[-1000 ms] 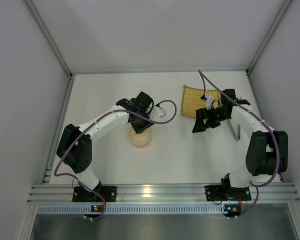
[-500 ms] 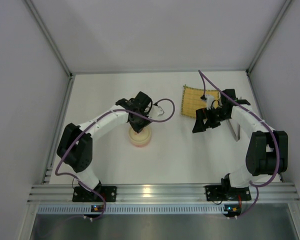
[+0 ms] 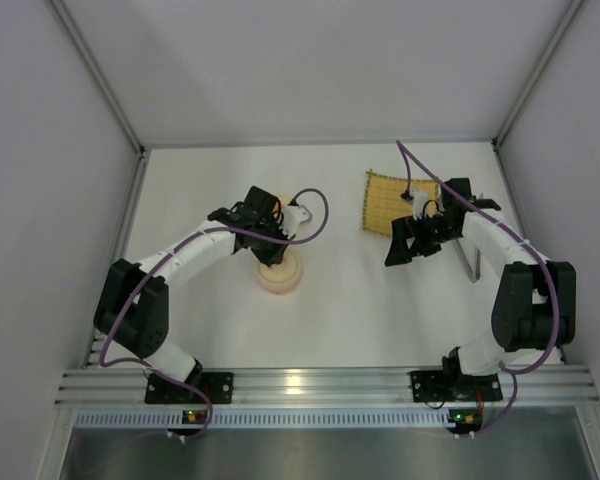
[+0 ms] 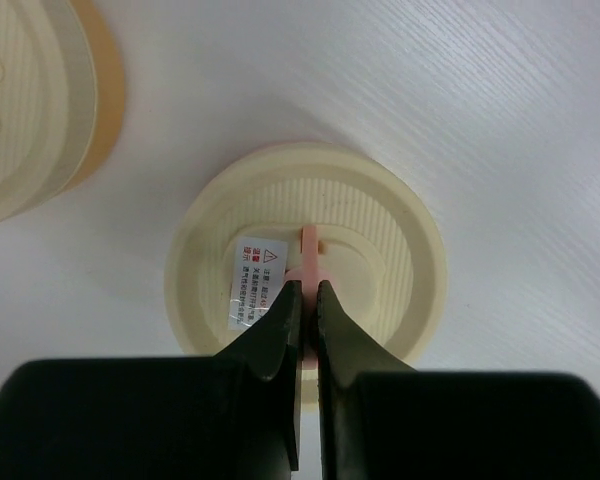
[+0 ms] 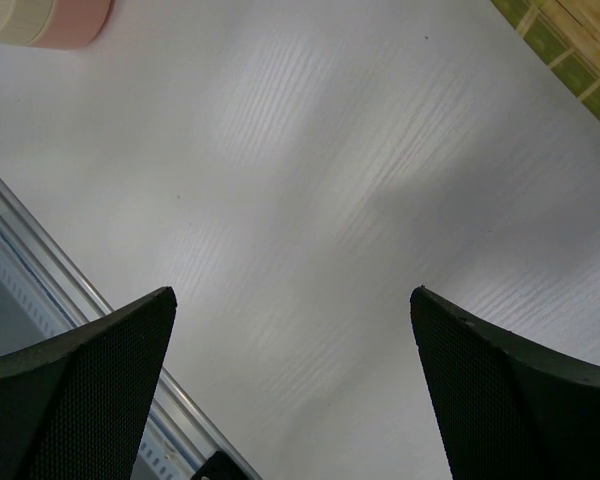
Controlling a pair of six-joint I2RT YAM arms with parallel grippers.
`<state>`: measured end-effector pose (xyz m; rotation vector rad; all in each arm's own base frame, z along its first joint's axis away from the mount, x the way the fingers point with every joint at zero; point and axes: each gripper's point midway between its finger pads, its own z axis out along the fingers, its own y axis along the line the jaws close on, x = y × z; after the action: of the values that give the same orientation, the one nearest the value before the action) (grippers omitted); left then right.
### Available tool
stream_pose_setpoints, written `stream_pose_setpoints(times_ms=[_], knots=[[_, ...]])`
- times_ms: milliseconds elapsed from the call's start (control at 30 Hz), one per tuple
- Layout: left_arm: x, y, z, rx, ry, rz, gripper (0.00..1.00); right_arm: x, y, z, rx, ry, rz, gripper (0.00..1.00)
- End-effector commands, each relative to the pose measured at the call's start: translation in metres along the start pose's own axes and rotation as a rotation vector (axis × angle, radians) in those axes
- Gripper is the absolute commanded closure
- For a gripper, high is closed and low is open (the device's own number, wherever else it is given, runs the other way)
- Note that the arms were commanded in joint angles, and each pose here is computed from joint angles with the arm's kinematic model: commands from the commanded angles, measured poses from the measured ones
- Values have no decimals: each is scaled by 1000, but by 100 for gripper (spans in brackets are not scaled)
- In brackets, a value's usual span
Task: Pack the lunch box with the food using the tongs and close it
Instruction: Close the box lid on the packing box.
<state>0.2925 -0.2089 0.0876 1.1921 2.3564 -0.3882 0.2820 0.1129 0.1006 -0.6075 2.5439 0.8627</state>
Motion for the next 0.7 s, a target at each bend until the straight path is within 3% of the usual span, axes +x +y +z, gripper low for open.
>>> stream_pose_setpoints(times_ms=[0, 367, 533, 600, 667], knots=[[73, -14, 24, 99, 202, -143, 100, -7, 0, -5, -11, -23, -17, 1], [99, -15, 33, 127, 242, -190, 100, -9, 0, -8, -7, -21, -21, 1], [91, -8, 26, 87, 216, -172, 100, -9, 1, -9, -6, -22, -25, 1], [80, -3, 18, 64, 190, -151, 95, -9, 2, -10, -9, -24, -26, 1], [71, -1, 10, 51, 165, -133, 82, -9, 2, -10, -10, -26, -27, 1]])
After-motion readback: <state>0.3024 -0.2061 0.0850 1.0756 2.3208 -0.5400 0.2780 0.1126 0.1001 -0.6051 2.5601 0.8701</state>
